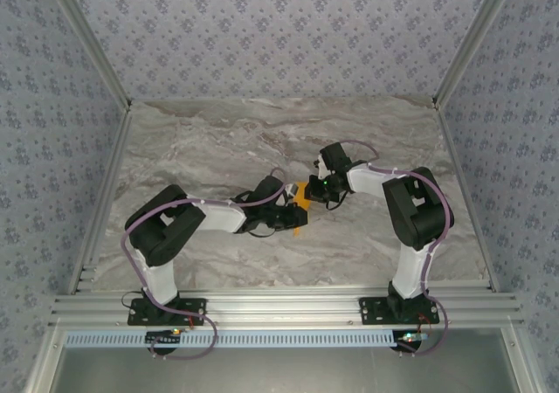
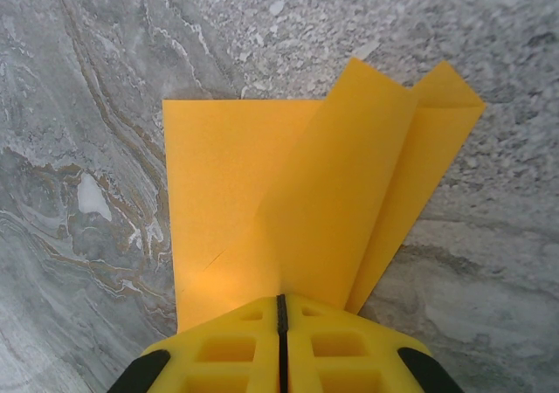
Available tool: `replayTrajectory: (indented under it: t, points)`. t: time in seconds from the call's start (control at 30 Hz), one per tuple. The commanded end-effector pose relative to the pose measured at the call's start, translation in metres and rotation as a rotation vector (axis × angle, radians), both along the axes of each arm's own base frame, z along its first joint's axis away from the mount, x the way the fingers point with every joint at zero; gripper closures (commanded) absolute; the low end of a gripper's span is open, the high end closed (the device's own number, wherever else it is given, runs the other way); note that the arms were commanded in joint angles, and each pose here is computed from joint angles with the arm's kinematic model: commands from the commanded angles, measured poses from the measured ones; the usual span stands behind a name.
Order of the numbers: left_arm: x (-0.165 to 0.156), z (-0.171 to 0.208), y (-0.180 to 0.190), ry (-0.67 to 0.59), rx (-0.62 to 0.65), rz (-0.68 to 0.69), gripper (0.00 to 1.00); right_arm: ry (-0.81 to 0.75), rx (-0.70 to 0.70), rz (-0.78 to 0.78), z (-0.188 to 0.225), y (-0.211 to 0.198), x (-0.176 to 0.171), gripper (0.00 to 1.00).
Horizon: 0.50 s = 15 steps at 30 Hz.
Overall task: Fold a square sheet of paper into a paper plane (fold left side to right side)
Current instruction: Fold the wing for the fifth time at the center of the table.
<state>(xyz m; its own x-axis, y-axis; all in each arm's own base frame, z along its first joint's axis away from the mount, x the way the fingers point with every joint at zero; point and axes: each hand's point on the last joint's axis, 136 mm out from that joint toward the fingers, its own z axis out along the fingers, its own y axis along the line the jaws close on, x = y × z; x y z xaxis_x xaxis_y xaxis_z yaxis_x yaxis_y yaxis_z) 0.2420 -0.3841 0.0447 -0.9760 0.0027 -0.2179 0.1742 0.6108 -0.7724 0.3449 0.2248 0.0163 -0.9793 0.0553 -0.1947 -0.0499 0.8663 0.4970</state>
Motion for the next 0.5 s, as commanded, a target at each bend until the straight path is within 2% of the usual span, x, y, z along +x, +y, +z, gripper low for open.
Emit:
replayTrajectory:
  t: [0.0, 0.47]
  points:
    - [-0.002, -0.006, 0.001, 0.011, -0.007, 0.010, 0.84, 0.173, -0.154, -0.021, -0.041, -0.032, -0.040, 0.90]
    - [-0.012, -0.024, 0.013, 0.046, 0.020, 0.030, 0.84, 0.167, -0.155, -0.011, -0.039, -0.031, -0.038, 0.90]
